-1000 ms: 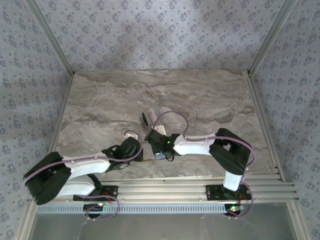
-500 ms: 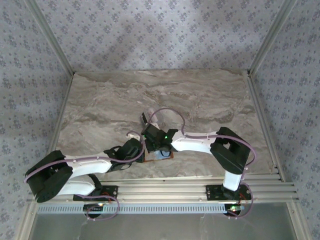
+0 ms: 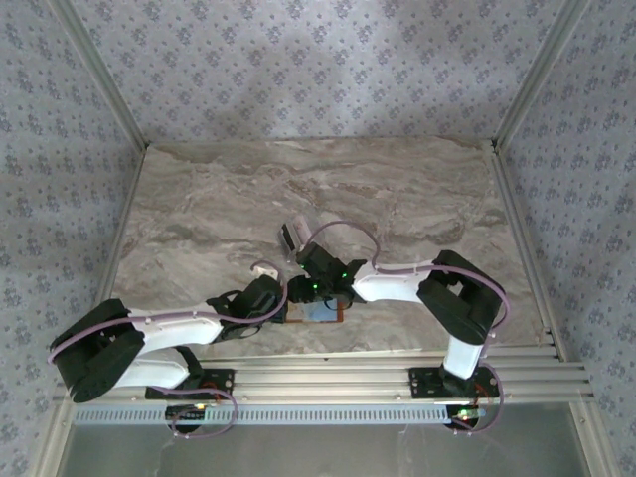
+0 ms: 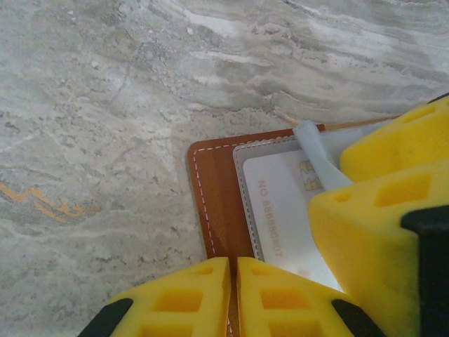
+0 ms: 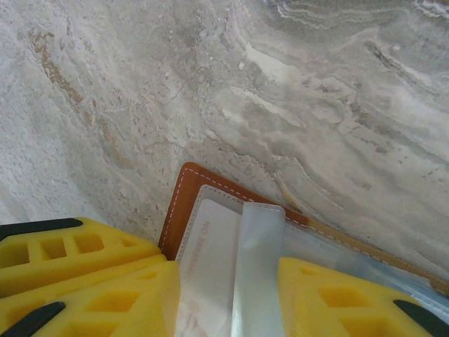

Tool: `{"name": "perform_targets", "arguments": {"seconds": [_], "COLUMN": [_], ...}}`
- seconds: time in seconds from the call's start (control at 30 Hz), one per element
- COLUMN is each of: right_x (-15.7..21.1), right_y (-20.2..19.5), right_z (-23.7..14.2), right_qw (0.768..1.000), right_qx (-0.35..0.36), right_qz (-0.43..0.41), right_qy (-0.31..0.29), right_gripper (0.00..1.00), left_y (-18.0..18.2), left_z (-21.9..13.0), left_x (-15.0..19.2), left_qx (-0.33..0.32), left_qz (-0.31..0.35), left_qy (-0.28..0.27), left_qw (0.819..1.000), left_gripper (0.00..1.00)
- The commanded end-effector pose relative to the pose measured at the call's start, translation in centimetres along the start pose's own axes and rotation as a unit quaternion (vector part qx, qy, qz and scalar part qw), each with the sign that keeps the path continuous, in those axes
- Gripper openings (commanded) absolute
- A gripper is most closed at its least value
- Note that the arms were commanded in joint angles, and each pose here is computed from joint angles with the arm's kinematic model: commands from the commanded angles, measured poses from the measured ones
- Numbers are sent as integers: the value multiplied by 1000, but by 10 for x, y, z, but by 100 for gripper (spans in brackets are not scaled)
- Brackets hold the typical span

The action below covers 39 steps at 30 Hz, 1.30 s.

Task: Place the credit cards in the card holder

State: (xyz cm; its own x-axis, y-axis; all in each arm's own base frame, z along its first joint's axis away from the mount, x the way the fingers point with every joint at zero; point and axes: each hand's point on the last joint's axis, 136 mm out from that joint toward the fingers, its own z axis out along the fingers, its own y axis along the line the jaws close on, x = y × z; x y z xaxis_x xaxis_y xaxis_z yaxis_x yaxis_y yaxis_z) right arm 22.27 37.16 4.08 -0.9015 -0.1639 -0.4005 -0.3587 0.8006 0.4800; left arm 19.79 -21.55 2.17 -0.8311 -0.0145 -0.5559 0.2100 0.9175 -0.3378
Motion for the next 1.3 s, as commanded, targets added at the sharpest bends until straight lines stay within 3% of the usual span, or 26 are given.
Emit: {"name": "perform_targets", "arguments": {"seconds": [0.0, 0.17, 0.33, 1.27], "right_x": [6, 6, 14, 24], "right_y": [42, 45, 42, 16], "right_z": [-12, -25, -32, 0], "right_qw": [996, 994, 993, 994], "right_qx": [-93, -110, -115, -94], "right_qz": [0, 15, 25, 41], "right_qy": [12, 2, -2, 27], "right_gripper": [46, 57, 59, 48], "left_y": [0, 1, 1, 14], "left_z": [-1, -1, 2, -41], "left_x": [1, 1, 2, -18], "left_qx": [-5, -7, -9, 14], "left_qz": [-2, -2, -3, -35], "left_qy": [4, 2, 6, -34], "left_qw": [1000, 1000, 1000, 999], "left_gripper": [13, 15, 15, 30]}}
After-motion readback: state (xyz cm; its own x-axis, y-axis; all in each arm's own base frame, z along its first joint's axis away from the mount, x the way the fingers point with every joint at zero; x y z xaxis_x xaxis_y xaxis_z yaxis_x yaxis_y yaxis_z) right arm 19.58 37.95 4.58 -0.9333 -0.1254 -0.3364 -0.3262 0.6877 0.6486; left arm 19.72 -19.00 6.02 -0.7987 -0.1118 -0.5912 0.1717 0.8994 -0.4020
